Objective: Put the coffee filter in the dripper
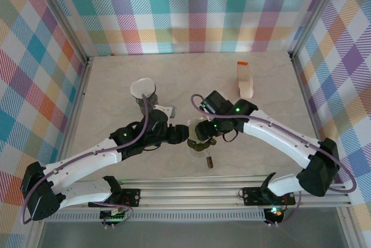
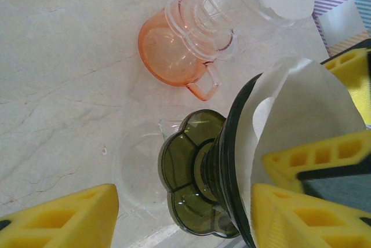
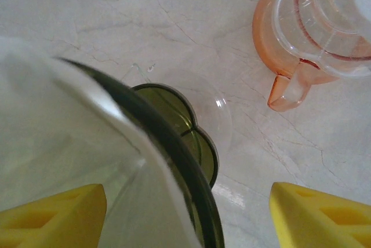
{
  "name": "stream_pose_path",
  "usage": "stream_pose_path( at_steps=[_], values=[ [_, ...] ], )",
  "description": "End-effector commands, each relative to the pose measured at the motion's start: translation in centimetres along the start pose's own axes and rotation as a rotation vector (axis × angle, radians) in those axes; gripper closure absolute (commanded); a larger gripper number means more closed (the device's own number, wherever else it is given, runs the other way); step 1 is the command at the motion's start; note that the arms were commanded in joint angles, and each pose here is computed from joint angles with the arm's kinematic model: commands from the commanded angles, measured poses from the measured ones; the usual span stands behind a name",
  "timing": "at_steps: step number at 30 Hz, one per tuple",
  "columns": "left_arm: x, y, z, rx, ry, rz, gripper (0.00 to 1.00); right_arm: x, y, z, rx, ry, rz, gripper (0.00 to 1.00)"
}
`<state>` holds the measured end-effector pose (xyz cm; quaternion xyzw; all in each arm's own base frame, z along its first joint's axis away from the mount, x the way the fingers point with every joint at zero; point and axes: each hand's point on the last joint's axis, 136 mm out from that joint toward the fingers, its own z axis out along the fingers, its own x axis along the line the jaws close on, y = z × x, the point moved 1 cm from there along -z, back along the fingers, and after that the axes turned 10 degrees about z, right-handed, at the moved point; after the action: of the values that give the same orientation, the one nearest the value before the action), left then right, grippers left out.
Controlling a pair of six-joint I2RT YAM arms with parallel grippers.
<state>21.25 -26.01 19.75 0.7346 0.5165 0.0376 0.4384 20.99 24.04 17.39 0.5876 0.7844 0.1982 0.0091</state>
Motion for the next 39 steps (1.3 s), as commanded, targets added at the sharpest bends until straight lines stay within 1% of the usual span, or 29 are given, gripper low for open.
stream_pose_path(
  at_steps=[1, 7, 15, 24, 26, 29, 32, 39],
  values=[
    [0.8, -0.4, 0.3, 0.011, 0.023, -0.011, 0.38, 0.8, 0.9, 0.0, -0.006, 0.007, -0.021, 0.26],
    [0.6, -0.3, 0.3, 0.008, 0.016, -0.010, 0.38, 0.2, 0.7, 1.4, 0.031, -0.048, -0.047, 0.26],
    [0.6, -0.3, 0.5, 0.009, 0.012, -0.014, 0.36, -0.3, 0.1, 3.4, 0.078, -0.078, -0.055, 0.26],
    [0.6, -0.4, 0.5, 0.006, 0.006, -0.021, 0.29, -0.6, -0.3, 4.2, 0.096, -0.095, -0.055, 0.26],
    [0.6, -0.4, 0.6, 0.009, 0.010, -0.020, 0.31, -0.5, -0.2, 3.9, 0.088, -0.088, -0.052, 0.26],
    [0.6, -0.6, 0.7, 0.016, 0.011, -0.021, 0.39, -0.3, 0.2, 3.1, 0.062, -0.075, -0.048, 0.26],
    [0.7, -0.6, 0.8, 0.019, 0.013, -0.021, 0.43, 0.0, 0.6, 2.0, 0.030, -0.054, -0.044, 0.26],
    [0.7, -0.7, 0.8, 0.021, 0.013, -0.023, 0.44, 0.3, 1.3, -0.5, -0.042, -0.019, -0.032, 0.25]
  ],
)
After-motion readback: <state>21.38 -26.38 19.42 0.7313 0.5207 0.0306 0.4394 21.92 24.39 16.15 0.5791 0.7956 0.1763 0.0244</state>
